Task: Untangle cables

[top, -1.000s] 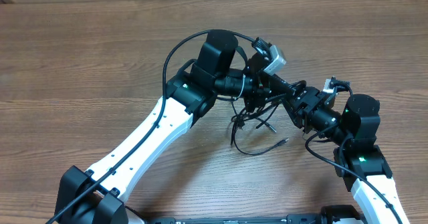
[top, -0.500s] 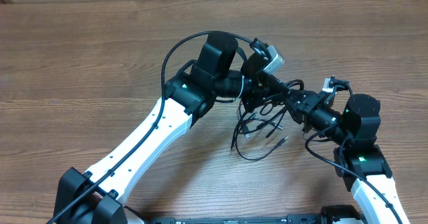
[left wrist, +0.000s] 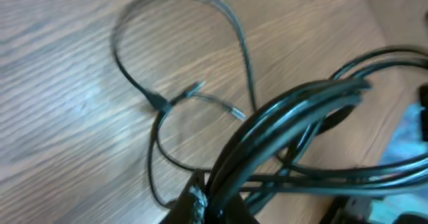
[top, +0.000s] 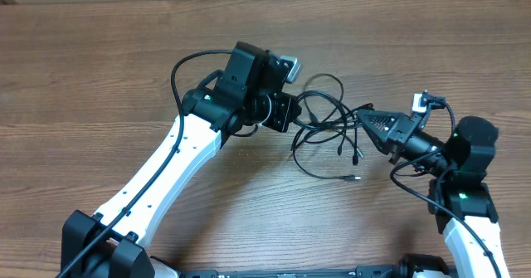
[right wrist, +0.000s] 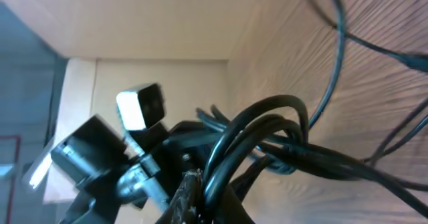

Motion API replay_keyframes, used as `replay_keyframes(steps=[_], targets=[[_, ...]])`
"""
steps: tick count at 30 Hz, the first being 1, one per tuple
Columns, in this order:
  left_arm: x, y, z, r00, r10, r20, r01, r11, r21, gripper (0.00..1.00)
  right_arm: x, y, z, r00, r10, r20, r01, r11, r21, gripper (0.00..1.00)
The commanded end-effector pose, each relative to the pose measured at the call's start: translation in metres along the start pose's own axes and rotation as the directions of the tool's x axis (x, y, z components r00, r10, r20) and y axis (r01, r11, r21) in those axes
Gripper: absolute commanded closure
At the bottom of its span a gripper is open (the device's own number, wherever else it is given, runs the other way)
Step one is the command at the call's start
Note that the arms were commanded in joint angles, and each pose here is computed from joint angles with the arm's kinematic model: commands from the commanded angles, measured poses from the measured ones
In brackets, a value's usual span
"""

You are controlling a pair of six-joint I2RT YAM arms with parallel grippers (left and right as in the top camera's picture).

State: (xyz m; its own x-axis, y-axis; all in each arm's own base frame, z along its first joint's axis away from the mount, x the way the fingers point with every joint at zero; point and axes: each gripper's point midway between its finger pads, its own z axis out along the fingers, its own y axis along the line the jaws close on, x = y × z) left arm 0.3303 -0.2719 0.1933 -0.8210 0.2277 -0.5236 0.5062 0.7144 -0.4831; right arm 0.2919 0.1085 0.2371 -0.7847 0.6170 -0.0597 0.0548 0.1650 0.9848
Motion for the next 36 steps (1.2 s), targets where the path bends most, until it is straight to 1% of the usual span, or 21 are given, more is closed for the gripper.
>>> replay_keyframes(steps=[1, 3, 6, 7, 10, 11, 12, 13, 16, 17, 20, 21, 24, 27, 29, 30, 32, 36], targets=[[-0.003, 0.03, -0.015, 0.997, 0.078, 0.01, -0.075, 0.981, -0.176, 0.96, -0.002, 0.012, -0.014, 0.997, -0.064, -0.03, 0.063, 0.997, -0.05, 0.96], [-0.003, 0.04, -0.017, 0.997, 0.075, 0.007, -0.071, 0.97, -0.234, 0.96, -0.003, 0.012, -0.019, 0.996, -0.079, -0.035, 0.077, 0.995, -0.06, 0.96], [-0.001, 0.062, -0.023, 0.998, 0.063, 0.003, -0.058, 0.933, -0.355, 0.96, -0.004, 0.013, -0.024, 0.995, -0.091, -0.039, 0.088, 0.994, -0.072, 0.96], [-0.001, 0.062, -0.024, 0.998, 0.059, 0.004, -0.054, 0.933, -0.357, 0.96, -0.005, 0.013, -0.025, 0.994, -0.102, -0.037, 0.099, 0.992, -0.073, 0.96], [-0.003, 0.054, -0.021, 0.998, 0.065, 0.01, -0.058, 0.949, -0.311, 0.96, -0.005, 0.013, -0.025, 0.994, -0.101, -0.036, 0.098, 0.993, -0.072, 0.96], [-0.005, 0.05, -0.02, 0.998, 0.069, 0.016, -0.061, 0.956, -0.287, 0.96, -0.005, 0.013, -0.025, 0.994, -0.101, -0.036, 0.098, 0.993, -0.072, 0.85], [-0.007, 0.044, -0.018, 0.997, 0.074, 0.024, -0.066, 0.964, -0.258, 0.96, -0.005, 0.013, -0.025, 0.994, -0.101, -0.036, 0.098, 0.993, -0.072, 0.65], [-0.01, 0.037, -0.017, 0.996, 0.081, 0.035, -0.072, 0.973, -0.218, 0.96, -0.006, 0.013, -0.025, 0.994, -0.101, -0.032, 0.098, 0.993, -0.071, 0.41], [-0.019, 0.023, -0.015, 0.992, 0.101, 0.069, -0.091, 0.986, -0.143, 0.96, -0.007, 0.013, -0.025, 0.995, -0.1, -0.026, 0.098, 0.993, -0.068, 0.09], [-0.022, 0.018, -0.014, 0.991, 0.109, 0.081, -0.099, 0.988, -0.118, 0.96, -0.007, 0.013, -0.025, 0.995, -0.1, -0.025, 0.098, 0.993, -0.068, 0.03], [-0.033, -0.008, -0.015, 0.982, 0.14, 0.129, -0.143, 0.99, 0.016, 0.96, -0.009, 0.012, -0.025, 0.995, -0.098, -0.013, 0.097, 0.993, -0.062, 0.04], [-0.038, -0.023, -0.017, 0.974, 0.159, 0.159, -0.175, 0.98, 0.091, 0.96, -0.009, 0.012, -0.025, 0.995, -0.098, -0.013, 0.097, 0.993, -0.062, 0.04], [-0.047, -0.054, -0.023, 0.957, 0.194, 0.216, -0.243, 0.942, 0.231, 0.96, -0.009, 0.012, -0.025, 0.995, -0.099, -0.013, 0.098, 0.993, -0.062, 0.08], [-0.05, -0.067, -0.026, 0.961, 0.163, 0.225, -0.226, 0.93, 0.29, 0.96, -0.009, 0.012, -0.025, 0.995, -0.099, -0.013, 0.099, 0.993, -0.062, 0.12], [-0.052, -0.075, -0.027, 0.958, 0.164, 0.237, -0.235, 0.92, 0.314, 0.96, -0.009, 0.012, -0.024, 0.994, -0.108, -0.014, 0.107, 0.992, -0.062, 0.19], [-0.054, -0.078, -0.027, 0.956, 0.161, 0.244, -0.237, 0.917, 0.32, 0.96, -0.008, 0.012, -0.024, 0.993, -0.12, -0.014, 0.119, 0.991, -0.062, 0.2], [-0.055, -0.089, -0.026, 0.955, 0.158, 0.252, -0.24, 0.91, 0.339, 0.96, -0.007, 0.012, -0.023, 0.992, -0.122, -0.02, 0.121, 0.991, -0.063, 0.2], [-0.049, -0.112, -0.021, 0.946, 0.196, 0.258, -0.284, 0.886, 0.368, 0.96, -0.006, 0.011, -0.016, 0.991, -0.13, -0.012, 0.129, 0.99, -0.049, 0.19]])
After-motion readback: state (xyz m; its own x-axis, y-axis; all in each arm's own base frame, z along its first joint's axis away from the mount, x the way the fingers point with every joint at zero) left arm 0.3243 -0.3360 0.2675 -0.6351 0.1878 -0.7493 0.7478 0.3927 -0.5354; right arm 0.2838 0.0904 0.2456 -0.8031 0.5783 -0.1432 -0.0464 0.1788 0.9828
